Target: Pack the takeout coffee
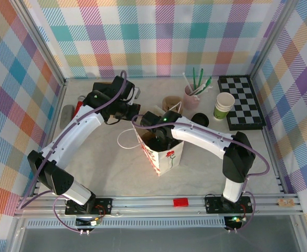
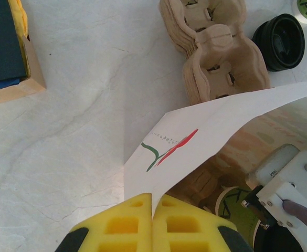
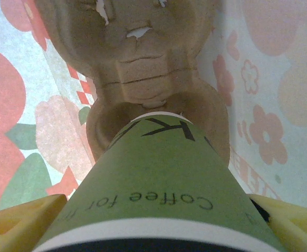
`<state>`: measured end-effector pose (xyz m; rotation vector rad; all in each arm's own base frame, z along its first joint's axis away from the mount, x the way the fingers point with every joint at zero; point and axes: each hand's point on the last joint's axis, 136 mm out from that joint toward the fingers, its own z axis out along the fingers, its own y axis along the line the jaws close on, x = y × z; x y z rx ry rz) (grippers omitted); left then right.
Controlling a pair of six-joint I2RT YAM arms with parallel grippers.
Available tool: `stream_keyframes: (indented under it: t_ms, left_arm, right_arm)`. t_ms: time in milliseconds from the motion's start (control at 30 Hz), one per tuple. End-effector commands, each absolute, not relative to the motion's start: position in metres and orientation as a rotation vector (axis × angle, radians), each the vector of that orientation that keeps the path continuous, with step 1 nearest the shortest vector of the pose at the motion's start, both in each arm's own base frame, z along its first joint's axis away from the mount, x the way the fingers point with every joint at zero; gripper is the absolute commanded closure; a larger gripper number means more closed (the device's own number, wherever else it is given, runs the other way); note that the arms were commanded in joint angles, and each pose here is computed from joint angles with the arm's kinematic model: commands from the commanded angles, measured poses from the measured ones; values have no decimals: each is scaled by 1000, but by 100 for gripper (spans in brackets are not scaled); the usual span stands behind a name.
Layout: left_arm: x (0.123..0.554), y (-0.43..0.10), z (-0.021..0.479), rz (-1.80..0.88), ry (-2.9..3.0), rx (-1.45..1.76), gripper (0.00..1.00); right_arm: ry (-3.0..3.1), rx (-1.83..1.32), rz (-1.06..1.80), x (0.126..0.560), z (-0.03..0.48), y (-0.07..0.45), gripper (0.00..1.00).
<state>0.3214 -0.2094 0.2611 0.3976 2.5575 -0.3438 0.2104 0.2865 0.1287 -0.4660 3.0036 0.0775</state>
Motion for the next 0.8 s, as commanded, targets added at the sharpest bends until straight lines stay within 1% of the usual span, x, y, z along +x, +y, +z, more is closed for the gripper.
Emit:
stream_keyframes:
  t_ms: [0, 767]
  left_arm:
    - [317, -211, 274, -381, 2517, 387, 100]
    - [317, -212, 273, -383, 2522, 385, 100]
  right_arm:
    - [3033, -479, 41, 208, 116, 283, 54]
    - [3032, -453, 36, 209, 107, 279, 55]
